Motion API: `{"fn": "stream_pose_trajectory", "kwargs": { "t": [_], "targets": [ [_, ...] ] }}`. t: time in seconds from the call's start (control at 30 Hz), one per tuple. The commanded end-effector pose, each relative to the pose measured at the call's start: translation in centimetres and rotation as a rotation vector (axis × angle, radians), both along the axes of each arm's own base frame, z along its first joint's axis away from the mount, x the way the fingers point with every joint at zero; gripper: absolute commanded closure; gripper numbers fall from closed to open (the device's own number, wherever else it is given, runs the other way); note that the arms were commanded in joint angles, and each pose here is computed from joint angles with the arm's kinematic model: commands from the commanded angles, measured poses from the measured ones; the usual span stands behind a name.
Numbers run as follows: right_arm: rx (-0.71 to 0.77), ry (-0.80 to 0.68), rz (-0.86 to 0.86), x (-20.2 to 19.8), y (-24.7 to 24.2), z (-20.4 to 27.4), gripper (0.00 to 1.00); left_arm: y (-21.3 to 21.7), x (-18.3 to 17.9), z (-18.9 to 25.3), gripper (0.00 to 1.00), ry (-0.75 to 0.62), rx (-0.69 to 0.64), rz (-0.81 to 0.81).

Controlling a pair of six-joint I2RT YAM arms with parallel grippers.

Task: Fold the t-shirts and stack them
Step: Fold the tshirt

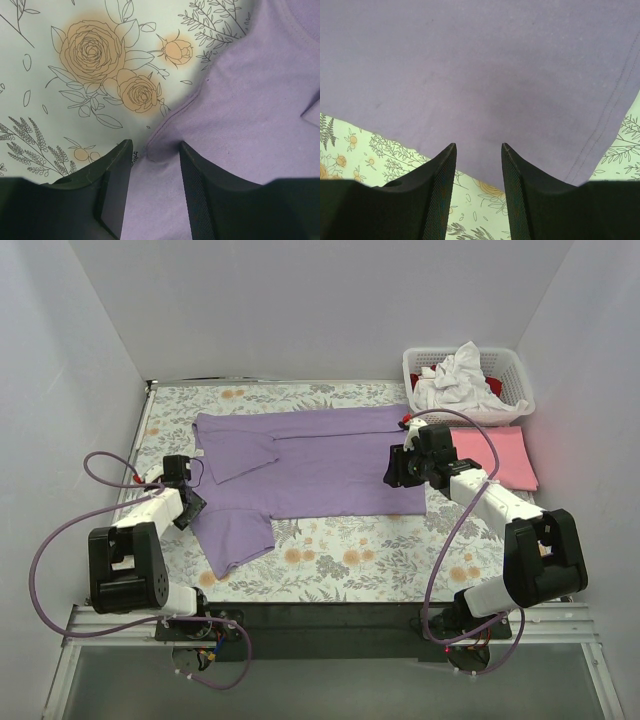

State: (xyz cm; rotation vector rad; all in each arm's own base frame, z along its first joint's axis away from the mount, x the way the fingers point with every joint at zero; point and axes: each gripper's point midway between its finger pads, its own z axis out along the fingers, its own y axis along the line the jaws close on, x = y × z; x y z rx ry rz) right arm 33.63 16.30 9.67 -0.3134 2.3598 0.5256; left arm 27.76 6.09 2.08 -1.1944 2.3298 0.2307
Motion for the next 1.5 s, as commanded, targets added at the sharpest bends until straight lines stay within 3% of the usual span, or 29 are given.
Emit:
{"fn": "stream_pose_trajectory", "kwargs": {
  "t": [0.0,0.33,0.93,1.3,1.47],
  "targets": [
    [0.019,-0.058,-0.002,0.6,0.2,1.5,0.52,0.7,0.2,0.5,0.59,-0.018,0.032,0.007],
    [0.016,-0.061,0.011,0.6,0.3,1.6,0.52,0.9,1.0,4.3,0.55,-0.142,0.048,0.022],
    [0.006,-0.074,0.006,0.5,0.0,1.8,0.52,1.1,-0.7,-1.2,0.62,0.077,0.051,0.014],
    [-0.045,-0.042,-0.043,-1.0,-1.7,1.4,0.52,-0.1,-1.6,-2.5,1.0,0.139,-0.014,-0.022],
    [-0.116,0.066,-0.176,-3.4,-5.2,-0.9,0.48,-0.5,-2.1,-1.9,1.0,0.125,-0.026,-0.018]
  ]
}}
